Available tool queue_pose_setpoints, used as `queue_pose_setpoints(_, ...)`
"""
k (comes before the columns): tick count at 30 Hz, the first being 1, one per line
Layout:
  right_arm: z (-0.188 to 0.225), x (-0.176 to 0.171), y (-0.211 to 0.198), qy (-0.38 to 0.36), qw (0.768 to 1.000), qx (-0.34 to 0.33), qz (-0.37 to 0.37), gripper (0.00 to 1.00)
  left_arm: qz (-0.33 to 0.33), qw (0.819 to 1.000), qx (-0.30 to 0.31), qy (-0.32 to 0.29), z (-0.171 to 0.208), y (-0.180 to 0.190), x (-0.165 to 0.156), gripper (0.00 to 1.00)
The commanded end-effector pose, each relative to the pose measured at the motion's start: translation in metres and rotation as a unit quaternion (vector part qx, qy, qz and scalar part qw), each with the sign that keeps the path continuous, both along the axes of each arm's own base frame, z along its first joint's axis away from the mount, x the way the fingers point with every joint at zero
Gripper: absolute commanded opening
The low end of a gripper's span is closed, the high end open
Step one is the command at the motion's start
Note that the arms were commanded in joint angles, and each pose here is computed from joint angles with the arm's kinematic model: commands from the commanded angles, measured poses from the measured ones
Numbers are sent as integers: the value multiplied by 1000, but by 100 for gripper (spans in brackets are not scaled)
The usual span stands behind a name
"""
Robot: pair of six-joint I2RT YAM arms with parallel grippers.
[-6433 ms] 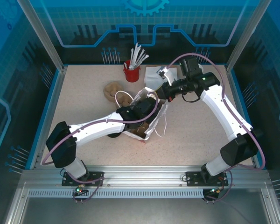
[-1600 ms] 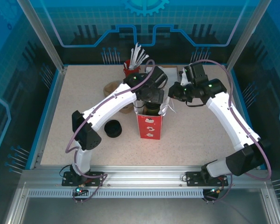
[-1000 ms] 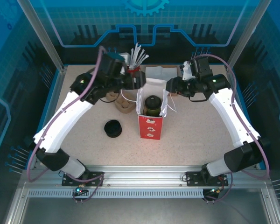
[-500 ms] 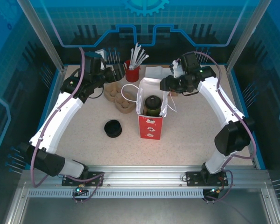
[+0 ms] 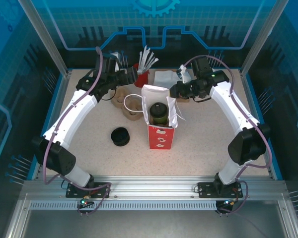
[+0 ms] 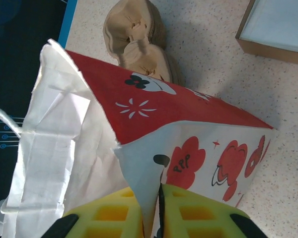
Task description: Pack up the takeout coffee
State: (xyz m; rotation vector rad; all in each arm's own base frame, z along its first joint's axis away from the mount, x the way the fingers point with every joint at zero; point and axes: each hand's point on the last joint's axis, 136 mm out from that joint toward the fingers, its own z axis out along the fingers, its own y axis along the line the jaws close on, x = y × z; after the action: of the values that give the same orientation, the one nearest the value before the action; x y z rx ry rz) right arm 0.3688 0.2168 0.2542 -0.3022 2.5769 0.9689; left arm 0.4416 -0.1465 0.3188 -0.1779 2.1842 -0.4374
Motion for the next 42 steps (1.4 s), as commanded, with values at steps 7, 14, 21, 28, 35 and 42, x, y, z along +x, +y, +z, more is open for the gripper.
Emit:
queue_pose_setpoints(7, -1, -31, -1, 17, 1000, 21, -7, 17, -5, 999, -17, -34, 9, -9, 27, 88)
queue_pose_setpoints(14, 8, -35, -11, 2, 999, 22, -29, 45, -13, 999, -17, -33, 2, -15, 40, 88)
queue_pose_setpoints(21, 44, -20, -30, -30, 998, 22, -42, 52, 4, 999, 5, -44, 0, -13, 65, 89)
queue_pose_setpoints(28, 79, -16, -51, -66, 995, 33, -60, 53, 22, 999, 4, -44, -1, -8, 105, 87)
queue_pose_setpoints(35, 95, -14, -71, -85, 990, 22, -111, 52, 71, 996, 16, -46, -11, 14, 131, 84)
queue_pose_setpoints(42, 82, -24, -76, -74, 987, 33, -140, 51, 72, 996, 33, -44, -22, 22, 148, 80)
